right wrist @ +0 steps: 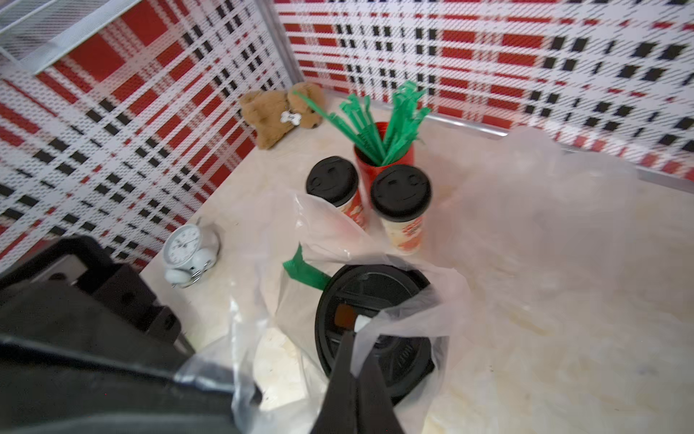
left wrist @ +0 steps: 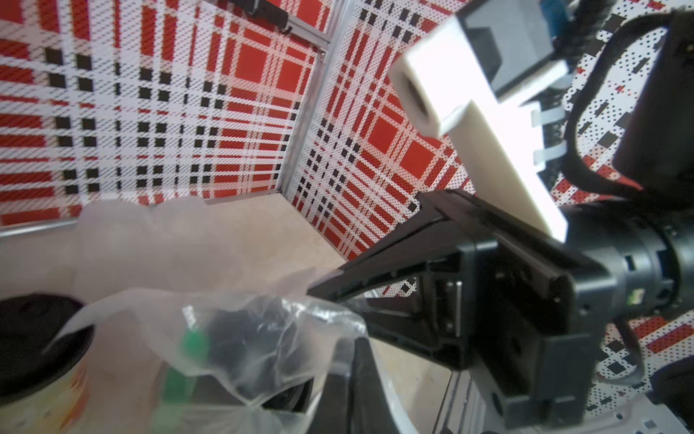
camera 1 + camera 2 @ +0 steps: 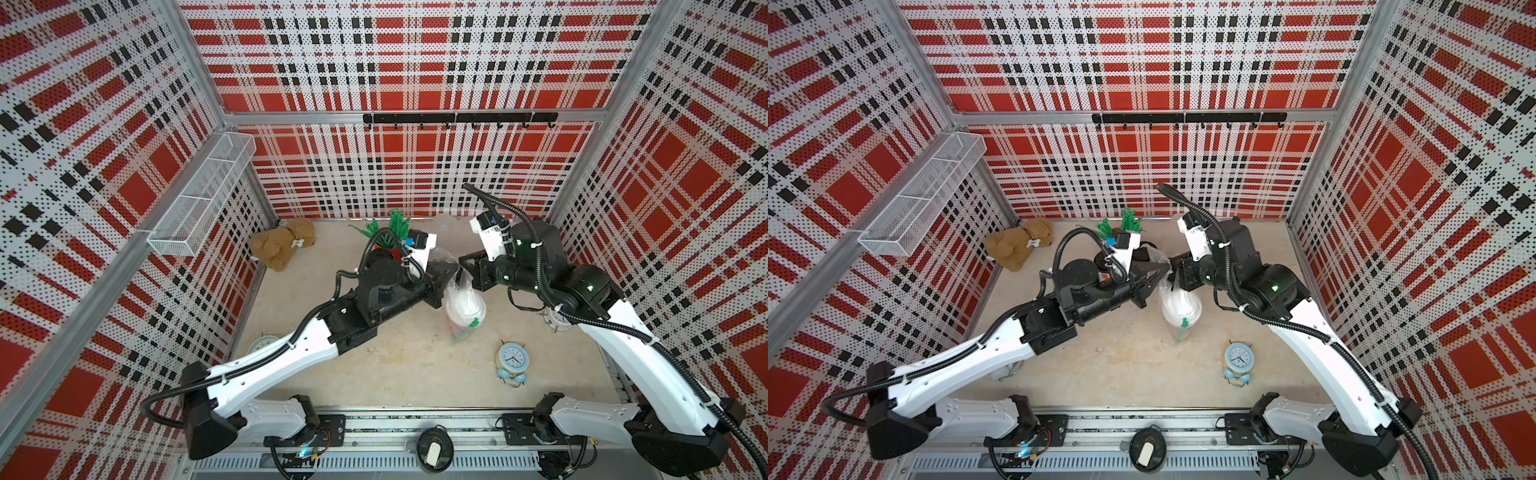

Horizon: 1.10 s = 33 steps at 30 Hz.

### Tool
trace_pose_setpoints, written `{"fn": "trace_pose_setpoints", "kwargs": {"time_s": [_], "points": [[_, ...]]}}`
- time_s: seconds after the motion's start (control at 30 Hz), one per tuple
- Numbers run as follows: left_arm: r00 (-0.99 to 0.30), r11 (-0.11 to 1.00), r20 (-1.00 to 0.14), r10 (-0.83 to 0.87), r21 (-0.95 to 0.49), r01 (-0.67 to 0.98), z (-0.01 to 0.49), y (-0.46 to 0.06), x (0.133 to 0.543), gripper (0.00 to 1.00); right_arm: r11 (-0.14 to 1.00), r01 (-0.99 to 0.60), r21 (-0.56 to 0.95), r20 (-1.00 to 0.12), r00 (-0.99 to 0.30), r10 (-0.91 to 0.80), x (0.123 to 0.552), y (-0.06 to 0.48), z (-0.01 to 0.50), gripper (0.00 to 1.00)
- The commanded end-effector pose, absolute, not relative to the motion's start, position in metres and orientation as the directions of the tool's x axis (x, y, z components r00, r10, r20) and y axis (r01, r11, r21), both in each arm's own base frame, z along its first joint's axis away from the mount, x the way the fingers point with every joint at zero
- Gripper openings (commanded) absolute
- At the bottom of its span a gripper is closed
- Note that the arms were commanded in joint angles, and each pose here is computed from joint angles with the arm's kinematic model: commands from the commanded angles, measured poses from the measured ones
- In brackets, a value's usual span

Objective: Pack milk tea into plastic carrier bags
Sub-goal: Pick up the plastic carrier bag from the center of the board, then place the plastic carrier bag at the center of the board.

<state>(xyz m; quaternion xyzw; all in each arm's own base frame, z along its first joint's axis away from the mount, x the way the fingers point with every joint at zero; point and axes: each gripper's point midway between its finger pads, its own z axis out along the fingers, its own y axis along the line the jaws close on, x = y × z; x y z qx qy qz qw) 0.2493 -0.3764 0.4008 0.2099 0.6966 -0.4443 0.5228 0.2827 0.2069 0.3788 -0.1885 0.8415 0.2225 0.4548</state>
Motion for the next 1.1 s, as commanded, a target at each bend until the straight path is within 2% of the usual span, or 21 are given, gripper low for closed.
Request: {"fn": "trace_pose_setpoints", "kwargs": {"time_s": [0.0,0.17,0.33,0.73,0.87,1.07], "points": [[-0.311,0.420,-0.935,-0.170,-0.354,0.835,0.432,-0.405,0.255,0.00,0.855,-0.487,0.179,-0.902,-0.428,-0.054,0.308,0.184,0.408,0.00],[-0.339,0.338,-0.928,-0.157,-0.373,0.864,0.431,-0.452,0.293,0.00,0.872,-0.414,0.263,-0.896,-0.439,0.062,0.349,0.142,0.410,0.00],[-0.343,0.244,-0.920,-0.190,-0.383,0.891,0.431,-0.490,0.330,0.00,0.908,-0.323,0.266,-0.906,-0.405,0.122,0.383,0.104,0.411,0.00],[-0.349,0.021,-0.849,-0.397,-0.388,0.921,0.411,-0.559,0.403,0.00,0.905,-0.257,0.340,-0.896,-0.382,0.228,0.452,0.045,0.392,0.00],[-0.339,0.037,-0.790,-0.510,-0.414,0.909,0.383,-0.567,0.429,0.00,0.904,-0.228,0.363,-0.878,-0.407,0.250,0.472,0.026,0.372,0.00],[-0.276,0.149,-0.749,-0.602,-0.446,0.883,0.344,-0.576,0.447,0.02,0.895,-0.189,0.403,-0.847,-0.448,0.287,0.488,0.007,0.341,0.00]]}}
